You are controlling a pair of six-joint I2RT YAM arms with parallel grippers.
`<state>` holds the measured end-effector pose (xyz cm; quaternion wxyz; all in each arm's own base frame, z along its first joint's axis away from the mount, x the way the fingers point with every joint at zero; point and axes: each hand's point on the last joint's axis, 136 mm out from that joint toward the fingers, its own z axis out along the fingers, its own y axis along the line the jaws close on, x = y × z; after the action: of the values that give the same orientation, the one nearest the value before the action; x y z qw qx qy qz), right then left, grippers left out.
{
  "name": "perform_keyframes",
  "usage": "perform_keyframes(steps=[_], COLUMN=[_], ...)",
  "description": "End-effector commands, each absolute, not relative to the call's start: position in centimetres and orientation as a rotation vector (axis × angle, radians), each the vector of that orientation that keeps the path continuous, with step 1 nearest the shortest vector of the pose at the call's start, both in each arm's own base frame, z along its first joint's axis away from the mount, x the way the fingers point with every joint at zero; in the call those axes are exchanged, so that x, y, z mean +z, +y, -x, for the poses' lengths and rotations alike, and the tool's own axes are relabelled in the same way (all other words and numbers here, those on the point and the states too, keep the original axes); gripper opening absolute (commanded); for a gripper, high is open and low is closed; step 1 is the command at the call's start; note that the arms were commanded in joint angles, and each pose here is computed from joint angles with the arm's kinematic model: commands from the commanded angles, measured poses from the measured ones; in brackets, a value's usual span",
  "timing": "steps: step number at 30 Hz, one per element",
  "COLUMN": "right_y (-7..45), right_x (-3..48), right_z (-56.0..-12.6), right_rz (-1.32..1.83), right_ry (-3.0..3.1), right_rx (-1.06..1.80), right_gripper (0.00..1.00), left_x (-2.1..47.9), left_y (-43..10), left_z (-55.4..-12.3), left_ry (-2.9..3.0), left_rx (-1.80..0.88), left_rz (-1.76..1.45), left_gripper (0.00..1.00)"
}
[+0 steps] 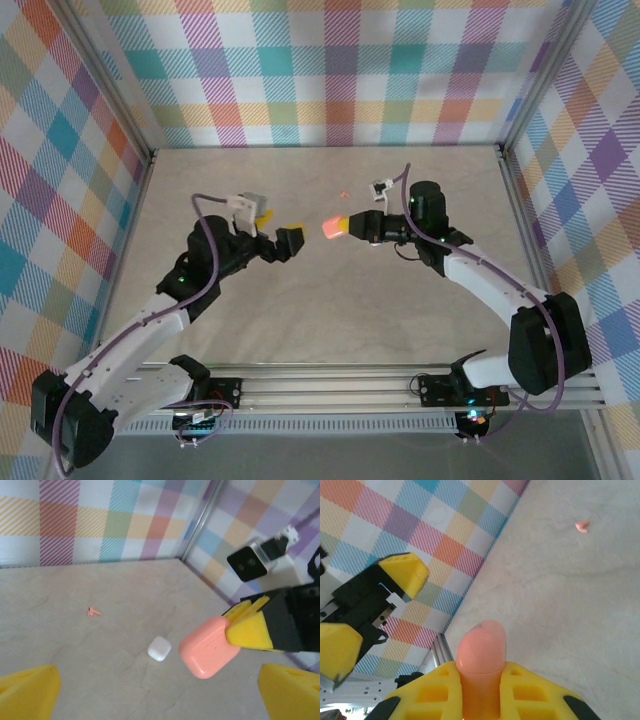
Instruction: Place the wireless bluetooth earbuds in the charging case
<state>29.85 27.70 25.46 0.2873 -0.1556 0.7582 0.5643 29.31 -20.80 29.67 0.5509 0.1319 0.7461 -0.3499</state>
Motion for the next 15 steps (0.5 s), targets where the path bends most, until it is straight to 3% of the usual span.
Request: perform_keyframes(steps=[1, 6, 15], right_y=[27.6, 27.5, 27.5], right_x=[31.1, 33.3, 36.7], right_z=[-29.5, -29.3, -28.2], right_rz=[0.515, 0.505, 0.519], right_ry=[1.732, 1.656, 1.623], right_rx=[1.530, 1.556, 1.642], right_gripper=[0.00, 0.00, 0.00], left_x=[33.2, 35.0, 36.5], left_y=[-22.4, -25.3, -27.3], left_z=[-27.5, -26.8, -28.0], left_ry=[1.607, 1.541, 1.445], left_rx=[-1.165, -1.428, -1.607], left_rz=[-0.299, -0.400, -0.437], left_gripper=[0.99, 0.93, 0.83])
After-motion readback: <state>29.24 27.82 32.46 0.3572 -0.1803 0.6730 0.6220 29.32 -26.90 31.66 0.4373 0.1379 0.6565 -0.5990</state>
